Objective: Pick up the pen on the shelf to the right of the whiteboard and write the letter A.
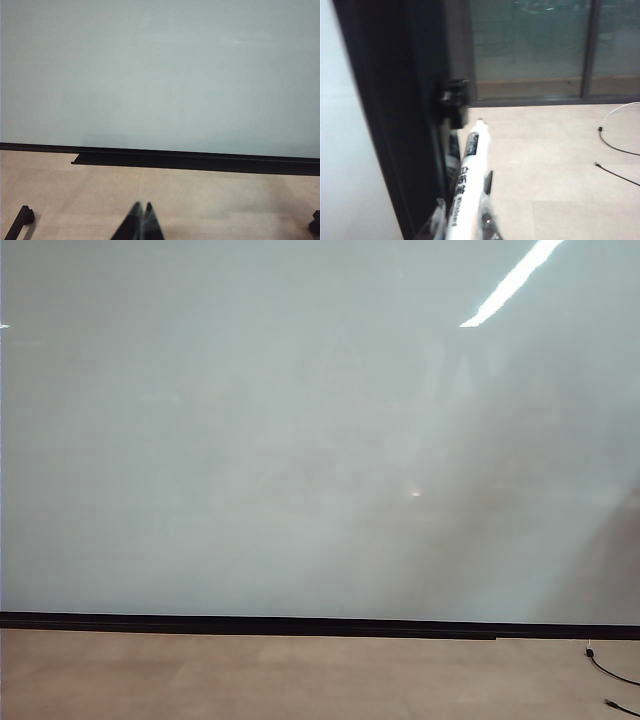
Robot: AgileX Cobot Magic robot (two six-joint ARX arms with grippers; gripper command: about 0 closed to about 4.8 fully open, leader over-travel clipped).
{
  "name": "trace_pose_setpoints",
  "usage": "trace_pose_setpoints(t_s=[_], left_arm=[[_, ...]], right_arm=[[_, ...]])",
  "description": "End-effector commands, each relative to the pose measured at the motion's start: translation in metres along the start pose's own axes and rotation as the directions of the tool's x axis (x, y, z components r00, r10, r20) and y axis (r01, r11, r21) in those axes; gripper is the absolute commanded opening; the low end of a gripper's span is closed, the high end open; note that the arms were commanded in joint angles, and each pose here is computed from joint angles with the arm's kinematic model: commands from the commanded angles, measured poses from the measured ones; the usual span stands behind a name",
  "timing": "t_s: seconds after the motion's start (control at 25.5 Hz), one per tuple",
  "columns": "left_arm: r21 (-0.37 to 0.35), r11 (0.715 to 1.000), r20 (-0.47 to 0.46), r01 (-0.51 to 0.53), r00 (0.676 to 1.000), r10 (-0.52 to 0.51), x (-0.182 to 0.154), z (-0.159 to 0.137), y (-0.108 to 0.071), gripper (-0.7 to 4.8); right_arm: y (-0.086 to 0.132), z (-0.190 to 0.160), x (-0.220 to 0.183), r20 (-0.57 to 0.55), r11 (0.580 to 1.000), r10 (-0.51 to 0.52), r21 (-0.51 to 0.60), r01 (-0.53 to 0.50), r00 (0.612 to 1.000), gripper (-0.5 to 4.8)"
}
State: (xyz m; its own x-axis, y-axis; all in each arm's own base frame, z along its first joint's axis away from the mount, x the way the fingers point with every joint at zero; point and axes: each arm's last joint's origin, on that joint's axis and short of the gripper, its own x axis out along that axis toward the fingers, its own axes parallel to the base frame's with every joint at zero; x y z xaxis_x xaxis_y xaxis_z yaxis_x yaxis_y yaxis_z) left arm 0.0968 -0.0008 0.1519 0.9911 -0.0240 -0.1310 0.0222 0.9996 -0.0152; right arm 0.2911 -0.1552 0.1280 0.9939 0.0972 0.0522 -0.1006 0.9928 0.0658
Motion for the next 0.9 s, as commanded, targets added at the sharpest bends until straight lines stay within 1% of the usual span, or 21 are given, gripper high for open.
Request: trace_pose_setpoints(t_s=[0.04,0.35,0.47,0.59,0.67,0.71,0.75,0.82,0.9], left_arm=[[0.005,1.000,0.009,0.000,1.000,0.000,0.000,0.001,0.000,-0.04],[0.005,1.000,0.008,0.001,1.000,-0.001,0.000,0.001,0.000,-0.05],[0.004,1.000,0.009,0.001,1.000,-0.001,0.000,0.001,0.000,-0.05],[0.005,1.000,0.009,0.001,1.000,-0.001,0.000,0.001,0.000,-0.05],[0.005,1.000,0.008,0.001,1.000,-0.001,0.000,0.001,0.000,-0.04],[0.005,1.000,0.009,0.001,1.000,-0.001,0.000,0.001,0.000,-0.05],[0.004,1.000,0.009,0.001,1.000,-0.001,0.000,0.001,0.000,-0.05],[0.004,1.000,0.009,0.001,1.000,-0.001,0.000,0.001,0.000,-0.04],[0.004,1.000,0.008,0.001,1.000,-0.001,0.000,0.001,0.000,-0.04]], right_arm=[[0.001,0.004,0.001,0.018,1.000,0.015,-0.010,-0.015,1.000,0.02],[0.002,0.015,0.000,0.048,1.000,0.009,-0.029,-0.008,0.999,-0.02],[0.001,0.020,-0.001,0.065,0.999,-0.014,-0.037,0.017,0.998,-0.02],[-0.001,0.021,-0.003,0.073,0.997,-0.070,-0.006,0.071,0.995,-0.02],[-0.002,0.020,-0.005,0.073,0.992,-0.130,0.011,0.129,0.989,-0.02],[-0.001,0.018,-0.010,0.074,0.979,-0.203,0.021,0.202,0.976,-0.02],[0.001,0.019,-0.016,0.076,0.958,-0.286,0.030,0.285,0.955,-0.02],[0.006,0.021,-0.024,0.083,0.932,-0.363,0.023,0.363,0.928,-0.02],[0.013,0.024,-0.031,0.093,0.909,-0.417,0.024,0.417,0.904,-0.02]])
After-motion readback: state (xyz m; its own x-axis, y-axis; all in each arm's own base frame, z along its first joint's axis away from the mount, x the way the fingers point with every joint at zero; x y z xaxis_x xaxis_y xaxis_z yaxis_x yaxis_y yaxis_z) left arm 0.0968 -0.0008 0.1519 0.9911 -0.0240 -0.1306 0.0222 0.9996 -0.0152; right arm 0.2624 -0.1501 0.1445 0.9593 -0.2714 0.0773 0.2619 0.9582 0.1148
